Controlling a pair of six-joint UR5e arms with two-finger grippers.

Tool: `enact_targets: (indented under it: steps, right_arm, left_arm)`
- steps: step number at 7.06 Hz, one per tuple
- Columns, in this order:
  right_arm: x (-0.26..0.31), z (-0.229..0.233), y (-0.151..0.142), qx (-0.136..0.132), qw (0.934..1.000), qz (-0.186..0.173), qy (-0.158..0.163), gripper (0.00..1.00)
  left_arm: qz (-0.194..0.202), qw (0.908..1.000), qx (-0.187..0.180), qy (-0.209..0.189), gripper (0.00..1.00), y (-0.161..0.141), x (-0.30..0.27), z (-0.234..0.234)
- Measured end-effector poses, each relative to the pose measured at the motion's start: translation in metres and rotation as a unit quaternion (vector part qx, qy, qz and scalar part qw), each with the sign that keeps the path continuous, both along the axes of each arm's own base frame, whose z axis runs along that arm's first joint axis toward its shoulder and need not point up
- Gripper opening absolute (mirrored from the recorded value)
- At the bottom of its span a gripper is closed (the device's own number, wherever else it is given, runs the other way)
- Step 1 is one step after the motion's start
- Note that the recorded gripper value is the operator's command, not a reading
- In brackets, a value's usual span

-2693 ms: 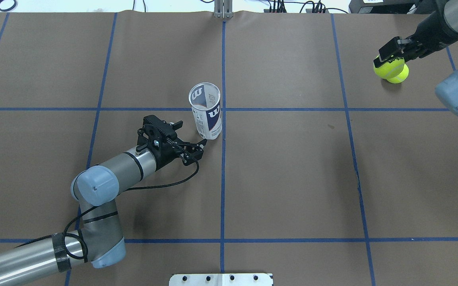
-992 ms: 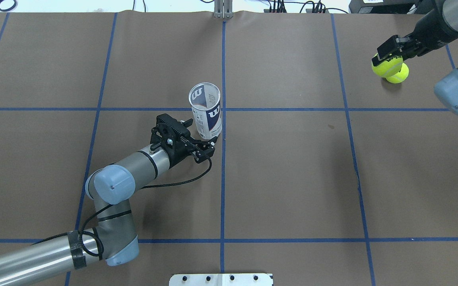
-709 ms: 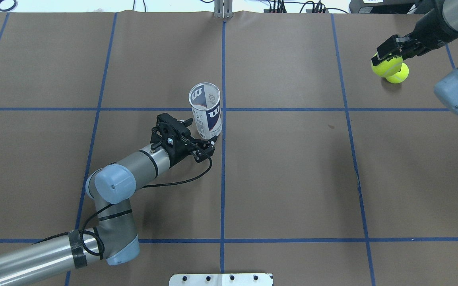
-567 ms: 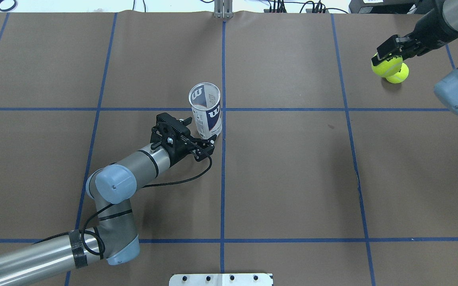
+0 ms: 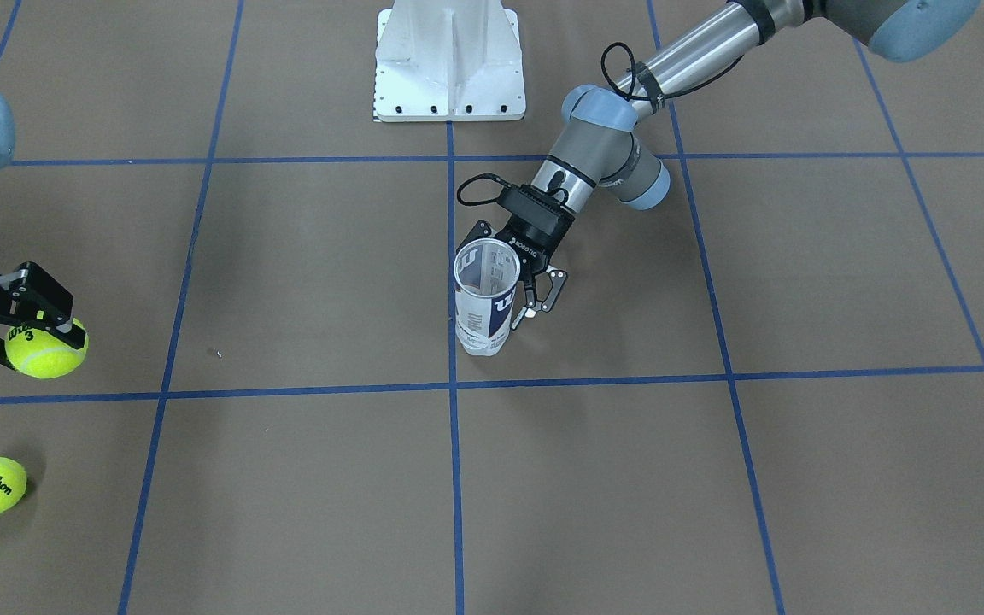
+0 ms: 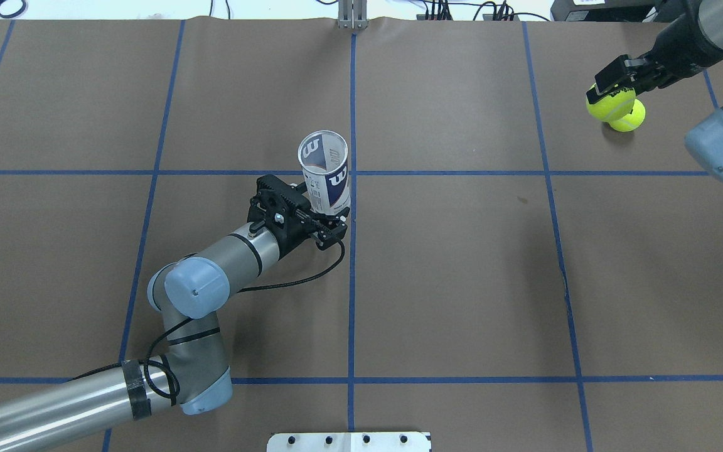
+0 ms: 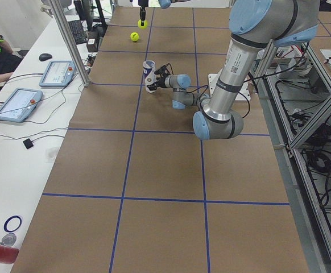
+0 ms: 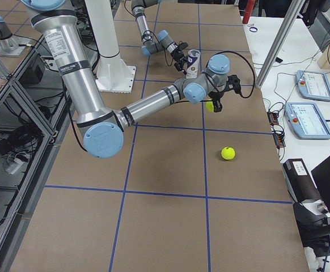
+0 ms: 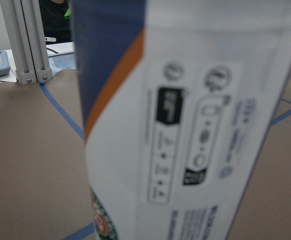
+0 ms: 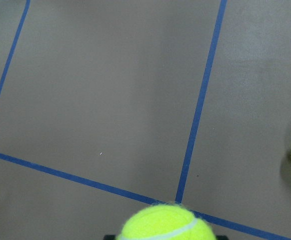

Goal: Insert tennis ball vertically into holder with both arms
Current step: 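Hold the can steady with the left gripper while the right holds the ball, then carry the yellow ball with the right gripper over the can's open top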

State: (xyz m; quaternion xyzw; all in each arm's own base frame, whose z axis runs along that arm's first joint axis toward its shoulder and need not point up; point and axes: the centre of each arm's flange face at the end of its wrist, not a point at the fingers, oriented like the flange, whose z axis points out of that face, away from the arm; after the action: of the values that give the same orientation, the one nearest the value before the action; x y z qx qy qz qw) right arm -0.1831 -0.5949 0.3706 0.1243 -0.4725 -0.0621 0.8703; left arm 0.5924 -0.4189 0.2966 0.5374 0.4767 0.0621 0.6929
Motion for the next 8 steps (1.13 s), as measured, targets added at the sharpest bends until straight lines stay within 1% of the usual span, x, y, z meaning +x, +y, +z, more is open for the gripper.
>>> enact_targets:
  steps: [8]
  right_arm:
    - [-0.002,-0.022,0.006,0.018,0.9998,-0.005,-0.01,0.0]
  left_arm:
    - [-0.008,1.0,-0.001,-0.002,0.99,-0.013,0.0,-0.005]
